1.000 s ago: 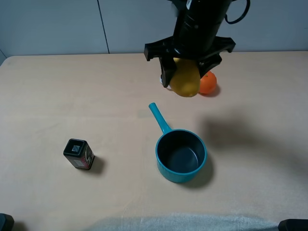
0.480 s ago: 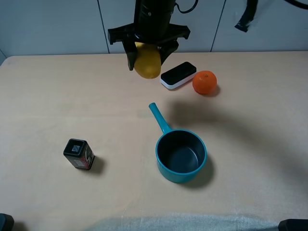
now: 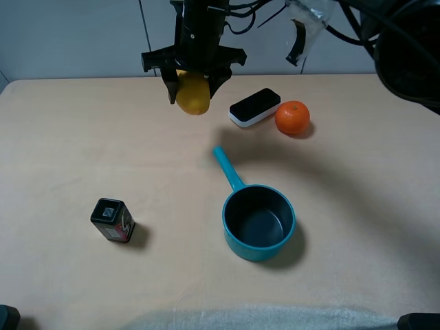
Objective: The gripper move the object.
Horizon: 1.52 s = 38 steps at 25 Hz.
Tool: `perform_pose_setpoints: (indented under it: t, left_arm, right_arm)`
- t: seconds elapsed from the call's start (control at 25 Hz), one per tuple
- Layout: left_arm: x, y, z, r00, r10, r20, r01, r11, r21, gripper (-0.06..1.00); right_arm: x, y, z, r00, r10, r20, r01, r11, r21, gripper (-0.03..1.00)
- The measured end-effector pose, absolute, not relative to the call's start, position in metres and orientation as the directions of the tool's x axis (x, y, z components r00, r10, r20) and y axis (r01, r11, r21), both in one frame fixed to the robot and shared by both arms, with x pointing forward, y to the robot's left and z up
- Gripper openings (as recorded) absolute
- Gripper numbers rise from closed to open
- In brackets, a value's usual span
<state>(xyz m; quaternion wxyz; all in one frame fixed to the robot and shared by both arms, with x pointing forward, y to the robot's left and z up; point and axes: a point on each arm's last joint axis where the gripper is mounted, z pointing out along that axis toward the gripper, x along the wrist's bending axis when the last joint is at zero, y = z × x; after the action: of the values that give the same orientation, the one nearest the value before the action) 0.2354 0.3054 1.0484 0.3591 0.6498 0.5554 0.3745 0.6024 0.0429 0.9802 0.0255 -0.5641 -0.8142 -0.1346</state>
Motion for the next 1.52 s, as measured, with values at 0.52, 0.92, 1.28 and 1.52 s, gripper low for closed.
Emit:
perform_pose_setpoints:
  t: [0.52, 0.92, 1.28, 1.52]
  left_arm:
    - [0.235, 0.305, 1.048, 0.102, 0.991, 0.088, 0.453, -0.125, 0.883, 0.99]
    - [0.235, 0.305, 1.048, 0.102, 0.991, 0.088, 0.453, -0.125, 0.883, 0.99]
    - [0.235, 0.305, 1.048, 0.102, 0.991, 0.088, 0.453, -0.125, 0.883, 0.99]
    - [0.235, 0.305, 1.048, 0.102, 0.991, 0.088, 0.453, -0.125, 0.883, 0.99]
  right_arm:
    - [0.623, 0.059, 0.936, -0.359, 0.904, 0.231, 0.909, 0.283, 0.307, 0.48]
    - [0.645, 0.050, 0.909, -0.349, 0.916, 0.197, 0.890, 0.258, 0.377, 0.48]
    - [0.651, 0.048, 0.893, -0.354, 0.920, 0.166, 0.881, 0.269, 0.389, 0.48]
    - [0.650, 0.047, 0.880, -0.349, 0.923, 0.161, 0.891, 0.274, 0.363, 0.48]
